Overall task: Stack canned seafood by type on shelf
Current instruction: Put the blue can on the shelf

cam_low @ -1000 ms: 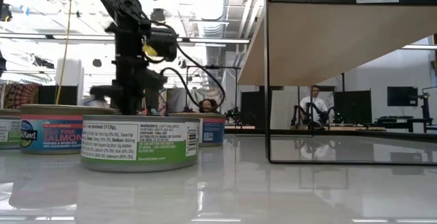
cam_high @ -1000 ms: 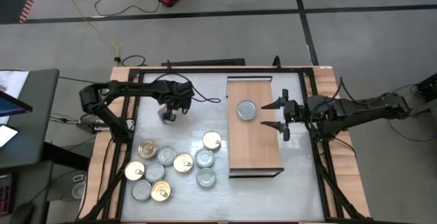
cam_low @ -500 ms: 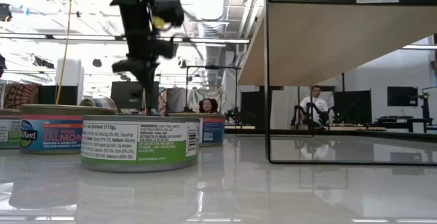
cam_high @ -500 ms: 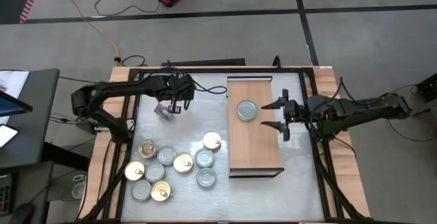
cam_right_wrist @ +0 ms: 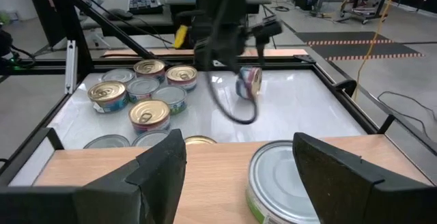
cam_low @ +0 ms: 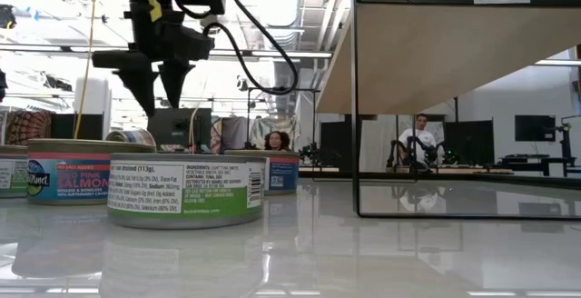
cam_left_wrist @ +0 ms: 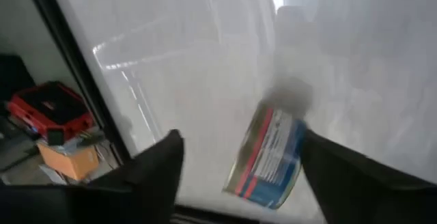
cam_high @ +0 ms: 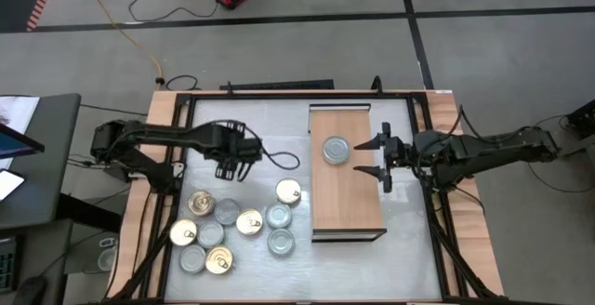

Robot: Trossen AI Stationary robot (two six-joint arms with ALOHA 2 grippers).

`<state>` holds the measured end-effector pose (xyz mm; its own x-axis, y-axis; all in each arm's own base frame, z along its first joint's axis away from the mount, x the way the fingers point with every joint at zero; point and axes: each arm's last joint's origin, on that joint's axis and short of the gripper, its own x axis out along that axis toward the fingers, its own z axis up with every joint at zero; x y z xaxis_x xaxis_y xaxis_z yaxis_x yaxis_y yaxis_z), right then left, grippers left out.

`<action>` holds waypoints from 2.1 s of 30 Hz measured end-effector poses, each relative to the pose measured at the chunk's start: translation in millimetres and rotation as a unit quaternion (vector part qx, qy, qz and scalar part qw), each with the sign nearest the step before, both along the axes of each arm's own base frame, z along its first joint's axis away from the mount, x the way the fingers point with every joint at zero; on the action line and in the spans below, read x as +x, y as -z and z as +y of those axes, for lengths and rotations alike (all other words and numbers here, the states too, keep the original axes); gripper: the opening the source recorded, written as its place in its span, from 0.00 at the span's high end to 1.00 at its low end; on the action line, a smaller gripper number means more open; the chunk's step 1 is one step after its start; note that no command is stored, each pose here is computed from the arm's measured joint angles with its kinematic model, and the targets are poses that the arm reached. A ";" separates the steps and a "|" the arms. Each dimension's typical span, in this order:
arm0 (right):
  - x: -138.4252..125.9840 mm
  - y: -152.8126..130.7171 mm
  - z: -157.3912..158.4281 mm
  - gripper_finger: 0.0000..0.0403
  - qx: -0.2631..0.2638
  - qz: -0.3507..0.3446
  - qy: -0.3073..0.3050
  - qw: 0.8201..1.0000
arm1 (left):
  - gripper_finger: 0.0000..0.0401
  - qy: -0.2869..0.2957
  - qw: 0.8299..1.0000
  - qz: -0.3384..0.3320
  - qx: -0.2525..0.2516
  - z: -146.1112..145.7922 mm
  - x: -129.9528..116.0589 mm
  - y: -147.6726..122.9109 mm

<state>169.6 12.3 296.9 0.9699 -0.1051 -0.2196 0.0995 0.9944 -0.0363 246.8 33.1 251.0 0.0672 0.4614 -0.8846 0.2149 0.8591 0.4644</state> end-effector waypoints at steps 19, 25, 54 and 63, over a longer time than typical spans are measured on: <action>1.9 -4.0 0.4 0.27 -0.016 -0.020 -0.004 1.000 | 0.25 0.066 0.993 0.095 0.033 -5.4 -26.9 68.5; 1.8 -3.5 0.4 0.27 -0.016 -0.018 -0.004 1.000 | 0.54 0.062 0.995 0.076 0.033 -5.6 -22.5 64.6; -25.7 -9.6 -3.2 0.27 0.033 -0.026 0.022 0.999 | 0.54 0.290 0.901 -0.311 0.081 -138.8 43.9 -87.8; -44.9 -13.8 -5.4 0.27 0.035 -0.039 0.022 0.998 | 0.54 0.400 0.838 -0.329 0.171 -157.2 100.9 -63.3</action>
<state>124.7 6.9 310.6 0.9790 -0.1356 -0.1519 0.1435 0.9887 0.0422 347.7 -124.1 314.3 0.8974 0.2560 -0.3595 0.2588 0.3546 0.8985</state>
